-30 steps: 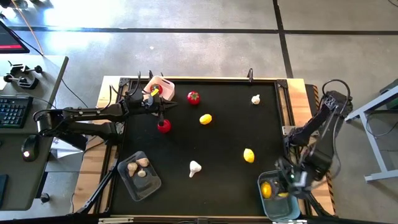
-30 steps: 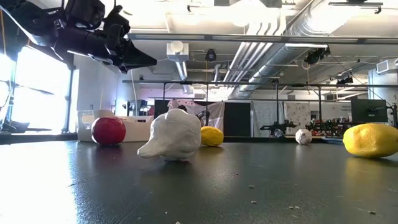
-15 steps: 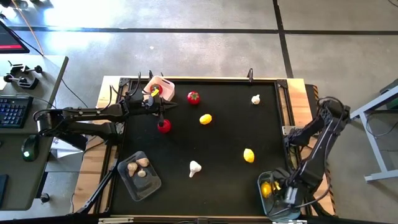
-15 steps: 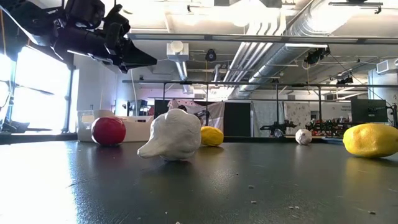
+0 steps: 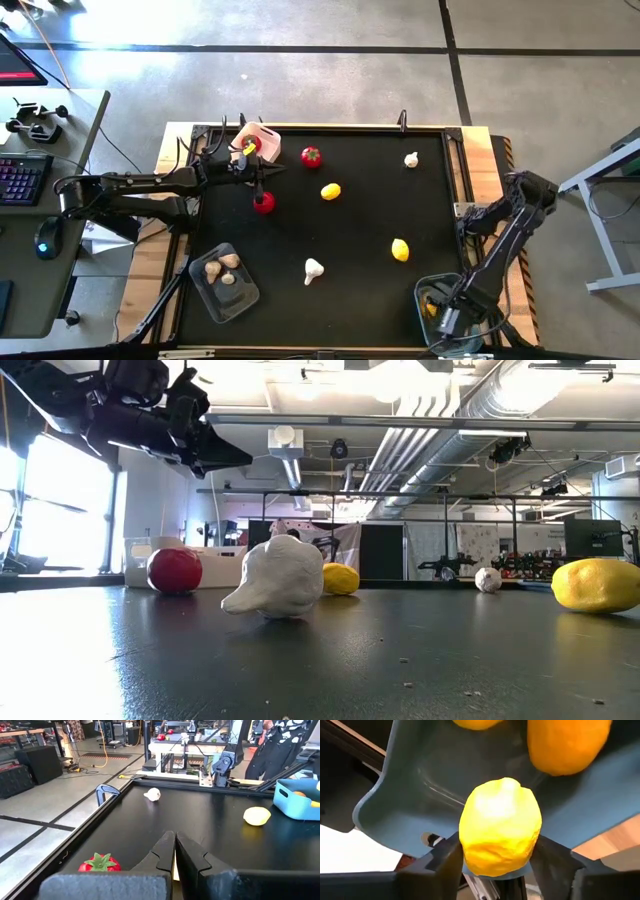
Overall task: Sort produce into baskets
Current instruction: Put the yellow lemon into the blue bin, then put the red tomato into the white bin
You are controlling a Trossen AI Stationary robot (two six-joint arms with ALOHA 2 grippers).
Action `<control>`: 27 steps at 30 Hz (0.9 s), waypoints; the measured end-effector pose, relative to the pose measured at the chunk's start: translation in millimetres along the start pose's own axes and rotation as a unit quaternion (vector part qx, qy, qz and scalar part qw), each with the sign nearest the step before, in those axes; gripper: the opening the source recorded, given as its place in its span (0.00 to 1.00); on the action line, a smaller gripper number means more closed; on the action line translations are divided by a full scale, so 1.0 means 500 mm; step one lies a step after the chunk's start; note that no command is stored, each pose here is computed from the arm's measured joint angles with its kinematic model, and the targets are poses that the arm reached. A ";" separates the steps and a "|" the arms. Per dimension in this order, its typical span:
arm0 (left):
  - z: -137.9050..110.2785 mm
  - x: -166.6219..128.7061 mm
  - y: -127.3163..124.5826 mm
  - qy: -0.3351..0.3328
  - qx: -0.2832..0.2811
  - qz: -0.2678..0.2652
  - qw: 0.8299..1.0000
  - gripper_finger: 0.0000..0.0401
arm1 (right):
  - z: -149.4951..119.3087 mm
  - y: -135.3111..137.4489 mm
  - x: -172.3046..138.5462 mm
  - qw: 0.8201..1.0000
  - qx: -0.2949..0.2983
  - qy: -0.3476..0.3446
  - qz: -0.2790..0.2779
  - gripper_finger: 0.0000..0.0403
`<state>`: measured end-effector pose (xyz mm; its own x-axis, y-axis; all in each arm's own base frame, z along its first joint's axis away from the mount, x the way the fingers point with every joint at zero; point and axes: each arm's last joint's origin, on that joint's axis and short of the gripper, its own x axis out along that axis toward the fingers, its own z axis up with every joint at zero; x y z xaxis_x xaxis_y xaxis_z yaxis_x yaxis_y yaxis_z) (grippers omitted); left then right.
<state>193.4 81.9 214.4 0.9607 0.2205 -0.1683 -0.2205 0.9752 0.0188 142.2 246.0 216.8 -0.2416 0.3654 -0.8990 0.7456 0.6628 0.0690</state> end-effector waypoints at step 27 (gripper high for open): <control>0.001 0.000 0.001 -0.003 -0.021 0.006 1.000 0.00 | 0.164 -0.070 -0.160 0.968 -0.180 -0.174 -0.034 0.02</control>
<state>193.5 82.2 214.9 0.9589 0.2324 -0.1630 -0.2387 0.9709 -0.0201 186.3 140.0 251.1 -0.0118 0.1123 -0.9936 0.4561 0.8849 0.0946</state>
